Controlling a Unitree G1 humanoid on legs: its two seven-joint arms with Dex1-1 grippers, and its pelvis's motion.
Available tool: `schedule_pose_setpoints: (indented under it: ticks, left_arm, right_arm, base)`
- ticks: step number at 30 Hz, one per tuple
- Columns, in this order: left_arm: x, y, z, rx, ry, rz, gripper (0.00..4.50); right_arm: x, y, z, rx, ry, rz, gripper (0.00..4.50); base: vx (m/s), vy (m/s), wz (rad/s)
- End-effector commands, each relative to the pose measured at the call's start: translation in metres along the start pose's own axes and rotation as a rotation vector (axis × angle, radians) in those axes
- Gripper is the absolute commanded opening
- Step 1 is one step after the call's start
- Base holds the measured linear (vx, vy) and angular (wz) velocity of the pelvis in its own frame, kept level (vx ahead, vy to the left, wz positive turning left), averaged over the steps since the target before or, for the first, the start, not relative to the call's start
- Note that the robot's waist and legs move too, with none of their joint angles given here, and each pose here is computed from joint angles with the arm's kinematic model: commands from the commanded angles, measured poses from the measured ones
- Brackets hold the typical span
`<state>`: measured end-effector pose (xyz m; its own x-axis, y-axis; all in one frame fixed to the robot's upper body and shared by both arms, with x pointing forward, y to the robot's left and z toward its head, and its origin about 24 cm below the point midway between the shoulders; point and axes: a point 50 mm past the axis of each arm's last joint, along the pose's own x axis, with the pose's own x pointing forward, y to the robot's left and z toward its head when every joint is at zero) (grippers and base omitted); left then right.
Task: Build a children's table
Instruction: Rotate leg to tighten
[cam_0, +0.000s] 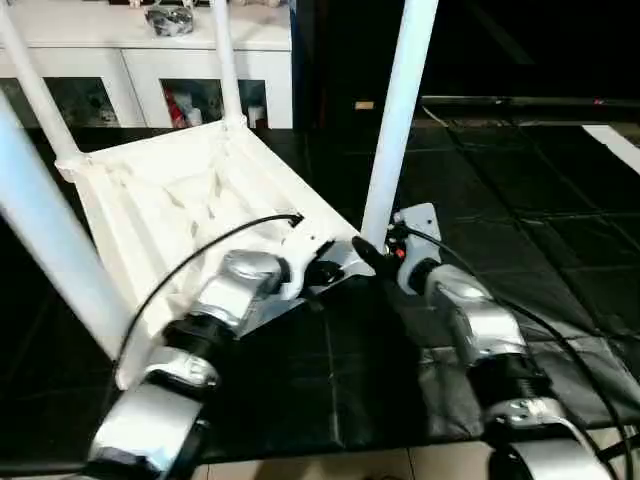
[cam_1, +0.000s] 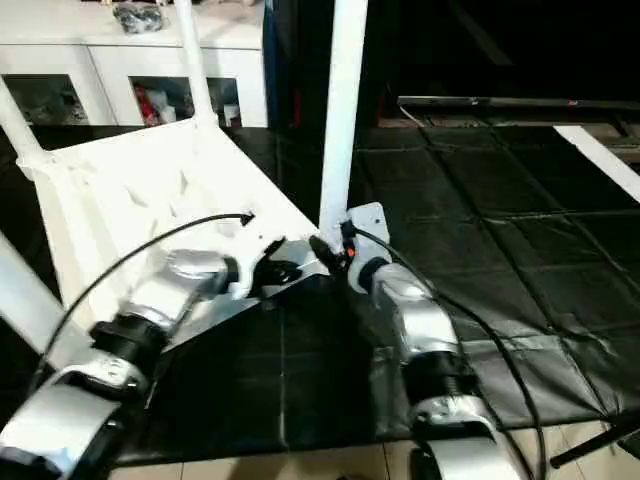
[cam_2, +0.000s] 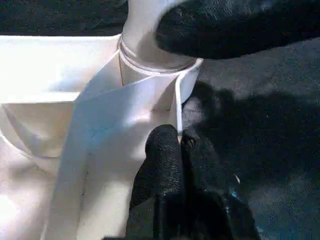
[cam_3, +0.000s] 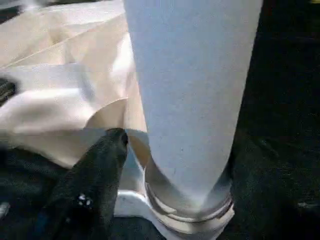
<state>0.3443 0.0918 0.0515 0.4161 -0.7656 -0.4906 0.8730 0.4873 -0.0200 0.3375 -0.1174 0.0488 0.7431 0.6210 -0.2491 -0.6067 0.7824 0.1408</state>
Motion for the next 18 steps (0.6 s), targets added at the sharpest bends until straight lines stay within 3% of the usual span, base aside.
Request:
schedule_pose_setpoints:
  ticks: [1,5,11,14,18]
  left_arm:
    - [0.001,-0.006,0.011,0.062,-0.040,-0.076,0.00]
    - [-0.011,-0.006,0.002,0.108,-0.002,-0.181,0.00]
    - [-0.028,-0.008,-0.007,0.196,0.066,-0.346,0.00]
    - [-0.030,-0.008,-0.008,0.213,0.074,-0.369,0.00]
    - [-0.039,-0.014,-0.009,0.259,0.097,-0.516,0.00]
  right_arm:
    - [0.001,0.011,-0.006,0.014,0.039,0.111,3.68]
    - [-0.014,0.000,-0.003,-0.046,0.060,0.246,4.03]
    - [-0.032,-0.010,-0.002,-0.166,0.112,0.438,4.10]
    - [-0.034,-0.010,-0.001,-0.173,0.118,0.470,4.10]
    - [-0.039,-0.013,0.004,-0.164,0.106,0.583,4.10]
  base:
    - [0.000,0.000,0.00]
    - [0.000,0.000,0.00]
    - [0.000,0.000,0.00]
    - [0.000,0.000,0.00]
    - [0.000,0.000,0.00]
